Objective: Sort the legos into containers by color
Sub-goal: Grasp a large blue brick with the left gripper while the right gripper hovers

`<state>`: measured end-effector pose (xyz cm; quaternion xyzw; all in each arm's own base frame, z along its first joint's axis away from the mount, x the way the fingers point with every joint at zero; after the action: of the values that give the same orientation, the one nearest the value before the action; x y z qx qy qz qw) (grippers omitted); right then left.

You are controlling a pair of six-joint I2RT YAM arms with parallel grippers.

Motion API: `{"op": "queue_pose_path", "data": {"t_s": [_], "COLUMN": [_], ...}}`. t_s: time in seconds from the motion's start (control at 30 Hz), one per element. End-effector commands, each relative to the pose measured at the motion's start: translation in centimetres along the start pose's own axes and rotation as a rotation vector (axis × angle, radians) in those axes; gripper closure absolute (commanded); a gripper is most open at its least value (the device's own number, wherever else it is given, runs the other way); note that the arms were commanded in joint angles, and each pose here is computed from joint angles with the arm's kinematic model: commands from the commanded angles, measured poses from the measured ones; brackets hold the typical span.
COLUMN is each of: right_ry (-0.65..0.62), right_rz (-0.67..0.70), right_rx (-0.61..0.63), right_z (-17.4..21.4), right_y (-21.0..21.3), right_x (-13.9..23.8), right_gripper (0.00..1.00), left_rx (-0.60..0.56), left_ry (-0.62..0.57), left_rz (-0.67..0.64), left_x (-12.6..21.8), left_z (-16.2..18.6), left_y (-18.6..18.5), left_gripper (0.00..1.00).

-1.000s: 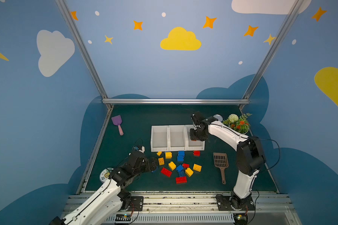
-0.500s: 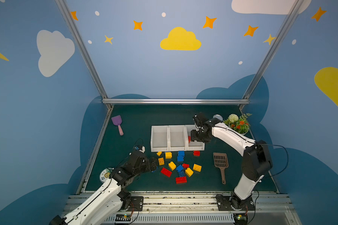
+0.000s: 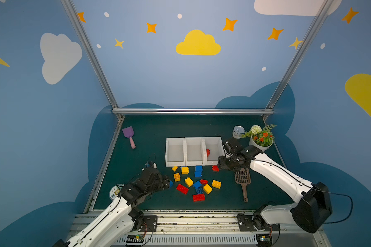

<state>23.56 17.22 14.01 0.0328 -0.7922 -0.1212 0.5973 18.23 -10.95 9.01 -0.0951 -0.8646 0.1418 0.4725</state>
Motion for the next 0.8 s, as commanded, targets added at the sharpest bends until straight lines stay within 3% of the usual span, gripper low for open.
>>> {"op": "queue_pose_path", "data": {"t_s": [0.0, 0.77], "right_ry": [0.012, 0.028], "right_rz": [-0.002, 0.015], "right_rx": [-0.037, -0.039], "right_z": [1.0, 2.2], "right_y": [-0.5, -0.3], "right_x": [-0.1, -0.8], "right_gripper": [0.35, 0.35], "left_rx": [0.043, 0.125], "left_ry": [0.051, 0.169], "left_rz": [-0.013, 0.005], "left_x": [-0.2, -3.7], "left_z": [1.5, 2.0], "left_y": [0.6, -1.1], "left_gripper": [0.08, 0.11]}}
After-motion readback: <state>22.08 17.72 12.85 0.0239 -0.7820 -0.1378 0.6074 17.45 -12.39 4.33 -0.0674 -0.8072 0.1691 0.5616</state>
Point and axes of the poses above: each gripper's point midway between its finger pads, its own x axis back along the fingers, its own y axis along the line the jaws close on, z = x × y, the point moved 1 cm from there along x, back along the fingers, and after that the axes turned 8 degrees about -x, right-handed, at the moved point
